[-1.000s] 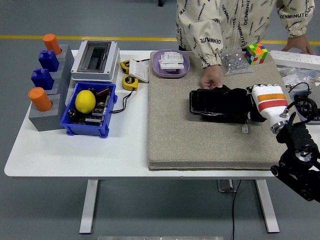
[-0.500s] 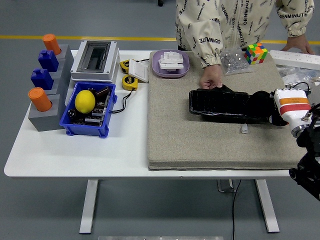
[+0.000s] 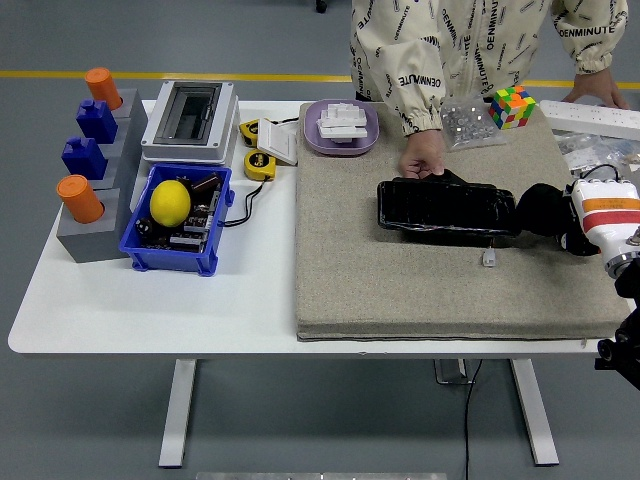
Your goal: Pick the rag up,wipe the panel,place it on the desk
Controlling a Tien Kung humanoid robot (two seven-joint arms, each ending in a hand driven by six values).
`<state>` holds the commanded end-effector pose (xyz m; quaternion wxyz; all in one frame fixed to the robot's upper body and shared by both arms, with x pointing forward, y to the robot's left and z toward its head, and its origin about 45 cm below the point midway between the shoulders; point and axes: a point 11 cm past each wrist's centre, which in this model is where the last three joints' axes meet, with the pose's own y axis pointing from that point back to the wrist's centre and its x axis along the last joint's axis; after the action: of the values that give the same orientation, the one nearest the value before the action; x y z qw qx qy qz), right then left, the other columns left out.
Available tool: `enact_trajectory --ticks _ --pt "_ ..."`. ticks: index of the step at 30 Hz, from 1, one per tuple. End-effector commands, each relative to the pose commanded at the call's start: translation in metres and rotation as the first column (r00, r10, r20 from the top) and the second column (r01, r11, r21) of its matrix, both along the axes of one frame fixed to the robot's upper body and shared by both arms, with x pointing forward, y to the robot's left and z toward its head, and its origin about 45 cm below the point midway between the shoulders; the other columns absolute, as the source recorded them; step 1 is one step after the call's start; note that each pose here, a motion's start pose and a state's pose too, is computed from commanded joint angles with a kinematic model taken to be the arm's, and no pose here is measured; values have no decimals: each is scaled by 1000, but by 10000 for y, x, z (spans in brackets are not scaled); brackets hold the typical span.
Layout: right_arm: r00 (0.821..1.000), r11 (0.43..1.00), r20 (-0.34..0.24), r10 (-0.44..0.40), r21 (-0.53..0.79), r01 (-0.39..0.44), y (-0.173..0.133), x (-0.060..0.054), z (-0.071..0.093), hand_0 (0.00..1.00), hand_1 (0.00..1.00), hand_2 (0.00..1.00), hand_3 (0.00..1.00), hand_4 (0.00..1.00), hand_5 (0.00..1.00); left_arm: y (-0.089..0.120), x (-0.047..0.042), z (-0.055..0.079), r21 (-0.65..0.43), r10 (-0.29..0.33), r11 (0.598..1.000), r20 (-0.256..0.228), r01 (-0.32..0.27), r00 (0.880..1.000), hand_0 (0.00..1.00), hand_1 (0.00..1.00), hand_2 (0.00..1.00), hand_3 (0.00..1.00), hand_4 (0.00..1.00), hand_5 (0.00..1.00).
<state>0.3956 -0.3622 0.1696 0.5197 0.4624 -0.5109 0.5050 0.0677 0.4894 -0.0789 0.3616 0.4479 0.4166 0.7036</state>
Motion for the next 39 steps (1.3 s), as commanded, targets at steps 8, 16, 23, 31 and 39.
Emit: enact_trajectory --ticks 8,16,23,31,39 --pt "991 992 -72 -113 43 117 -155 -6 9 279 358 373 376 915 88 21 -30 5 5 1 1000 -6 -1 1000 603 636 636 562 630 448" --pt "939 934 -204 -275 177 312 -295 -60 -66 277 357 373 376 914 88 34 -33 11 7 -3 1000 -8 4 1000 603 636 637 562 630 448" --pt "911 892 -239 -335 230 388 -318 -93 -93 273 357 373 375 913 88 48 -68 12 10 -3 1000 -15 3 1000 604 636 637 562 630 448" --pt "907 882 -228 -354 243 405 -315 -52 -30 272 356 374 375 916 88 46 -63 12 10 -7 1000 -16 7 1000 603 636 637 562 630 448" --pt "920 893 -222 -324 250 375 -261 1 22 287 370 396 408 979 129 55 -66 16 11 -4 1000 -16 4 1000 604 636 637 562 631 450"
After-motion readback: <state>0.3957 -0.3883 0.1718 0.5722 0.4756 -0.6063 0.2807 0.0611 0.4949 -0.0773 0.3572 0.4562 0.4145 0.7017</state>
